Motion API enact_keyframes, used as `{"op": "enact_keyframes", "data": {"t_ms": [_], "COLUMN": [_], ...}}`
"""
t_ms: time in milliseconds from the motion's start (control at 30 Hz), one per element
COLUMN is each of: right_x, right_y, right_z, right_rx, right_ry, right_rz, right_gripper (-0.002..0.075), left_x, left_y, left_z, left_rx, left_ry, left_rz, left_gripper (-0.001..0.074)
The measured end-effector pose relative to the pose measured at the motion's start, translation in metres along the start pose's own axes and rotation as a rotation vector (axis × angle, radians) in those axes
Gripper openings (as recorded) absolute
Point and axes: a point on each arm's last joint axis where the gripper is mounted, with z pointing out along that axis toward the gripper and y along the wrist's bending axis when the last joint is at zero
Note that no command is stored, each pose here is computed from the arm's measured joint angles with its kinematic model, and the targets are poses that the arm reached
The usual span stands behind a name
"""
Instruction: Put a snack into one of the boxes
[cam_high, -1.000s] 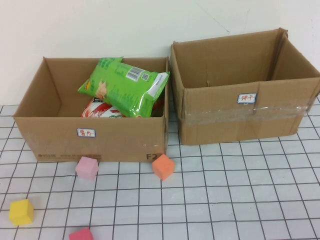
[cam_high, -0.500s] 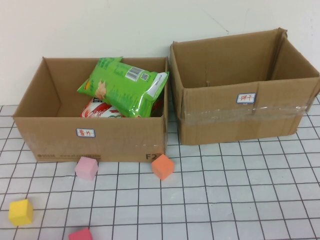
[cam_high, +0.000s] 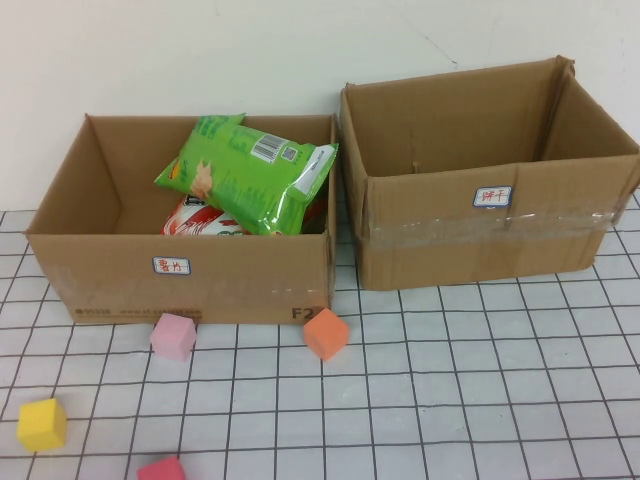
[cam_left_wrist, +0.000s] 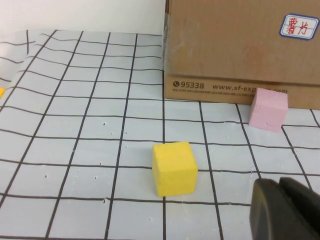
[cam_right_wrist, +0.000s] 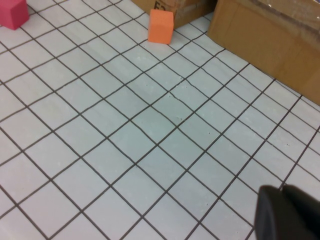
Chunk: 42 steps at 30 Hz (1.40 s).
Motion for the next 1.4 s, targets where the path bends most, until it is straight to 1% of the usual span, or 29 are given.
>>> {"op": "enact_keyframes", "data": {"t_ms": [667,733,867,967,1033,1267,1400], "right_x": [0.000,0.002,0.012,0.029,0.043,0.080,0.092], "right_y": [0.000,-0.002,-0.007,-0.007,-0.008,-0.008,-0.008], "right_z": [-0.001,-0.004,-0.006,0.002,0.013,0.040,0.048], "right_rx": [0.013,0.075,0.273,0.392,0.443,0.506,0.530], "right_ry": [-0.016,-0.040,-0.104,-0.129,-0.106,-0.029,-0.013], "right_rz": [-0.001,0.001,0.066,0.113,0.147,0.256,0.294], "right_gripper": [0.0001,0.0001,0.0001,0.0001,0.0001,0.0001,0.0001], "left_x": [0.001,0.001,0.000,0.000,0.000,0.001,0.001], "left_y": [0.000,0.000,0.000,0.000,0.000,0.000,0.000], "left_z": [0.000,0.000,0.000,0.000,0.000,0.000,0.000], "left_rx": [-0.001,-0.001,-0.001,-0.001,-0.001,-0.002,-0.002], "left_ry": [0.009,0.009,0.008,0.008,0.008,0.014,0.015], "left_rz": [-0.002,-0.002,-0.002,-0.002,-0.002,-0.002,-0.002], "left_gripper": [-0.0001,-0.0001,-0.0001,-0.0001,-0.0001,-0.0001,-0.0001]}}
